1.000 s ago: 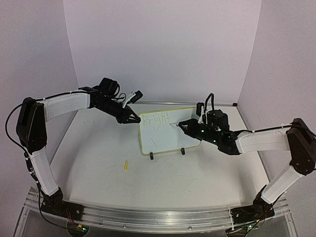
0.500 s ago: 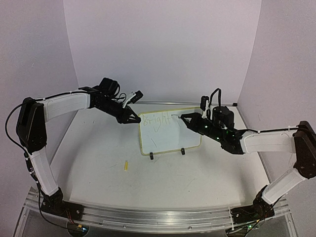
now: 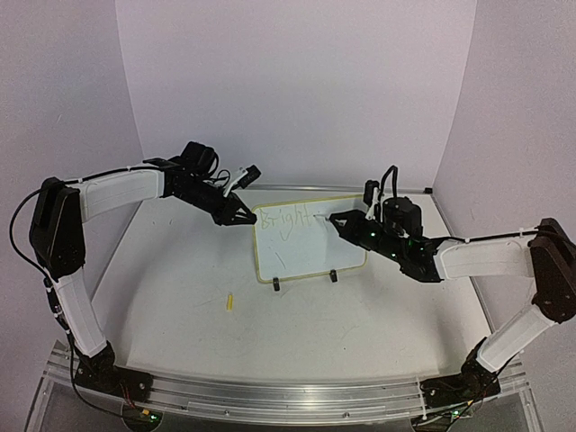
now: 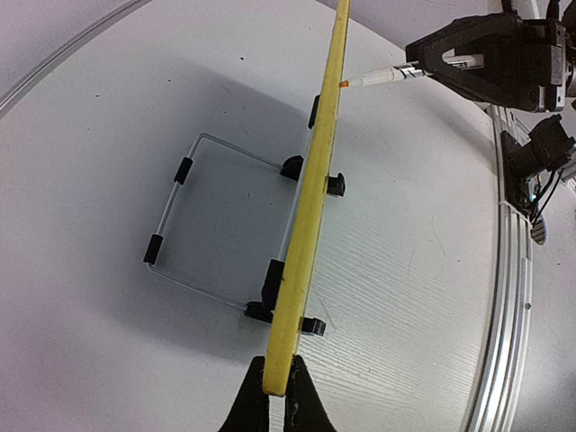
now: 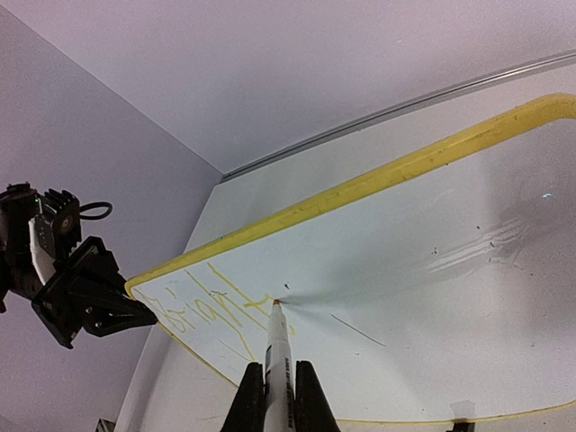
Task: Write a sentence on the whiteboard
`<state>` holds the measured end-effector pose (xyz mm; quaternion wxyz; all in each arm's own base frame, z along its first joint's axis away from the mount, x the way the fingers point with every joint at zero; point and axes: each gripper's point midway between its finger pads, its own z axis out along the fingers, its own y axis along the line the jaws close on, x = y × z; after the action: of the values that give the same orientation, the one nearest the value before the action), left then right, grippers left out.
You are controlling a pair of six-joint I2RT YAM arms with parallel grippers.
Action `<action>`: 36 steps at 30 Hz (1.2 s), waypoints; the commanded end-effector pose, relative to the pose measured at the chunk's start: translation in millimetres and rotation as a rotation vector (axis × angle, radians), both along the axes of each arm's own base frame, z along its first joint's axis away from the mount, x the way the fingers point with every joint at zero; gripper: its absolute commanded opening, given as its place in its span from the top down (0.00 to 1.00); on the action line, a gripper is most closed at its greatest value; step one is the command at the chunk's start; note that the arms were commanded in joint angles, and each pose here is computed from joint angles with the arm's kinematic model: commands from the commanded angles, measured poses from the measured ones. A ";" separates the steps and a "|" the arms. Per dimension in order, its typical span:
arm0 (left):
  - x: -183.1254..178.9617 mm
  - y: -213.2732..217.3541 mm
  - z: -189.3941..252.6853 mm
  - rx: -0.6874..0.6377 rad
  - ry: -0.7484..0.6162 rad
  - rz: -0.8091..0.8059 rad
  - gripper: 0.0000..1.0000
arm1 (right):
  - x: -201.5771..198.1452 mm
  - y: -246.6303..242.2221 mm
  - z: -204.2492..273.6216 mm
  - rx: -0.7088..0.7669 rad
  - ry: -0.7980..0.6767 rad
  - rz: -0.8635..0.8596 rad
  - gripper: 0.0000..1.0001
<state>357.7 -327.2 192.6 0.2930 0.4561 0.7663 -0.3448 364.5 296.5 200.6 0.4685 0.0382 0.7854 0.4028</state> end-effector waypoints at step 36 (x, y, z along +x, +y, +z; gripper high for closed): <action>2.6 3.2 12.8 0.020 -0.065 0.009 1.00 | 8.5 0.6 7.9 0.019 -0.024 -0.019 1.00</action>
<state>357.7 -327.3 192.2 0.2921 0.4544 0.7678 -0.3445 366.0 294.6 202.7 0.4738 0.0426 0.7827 0.4014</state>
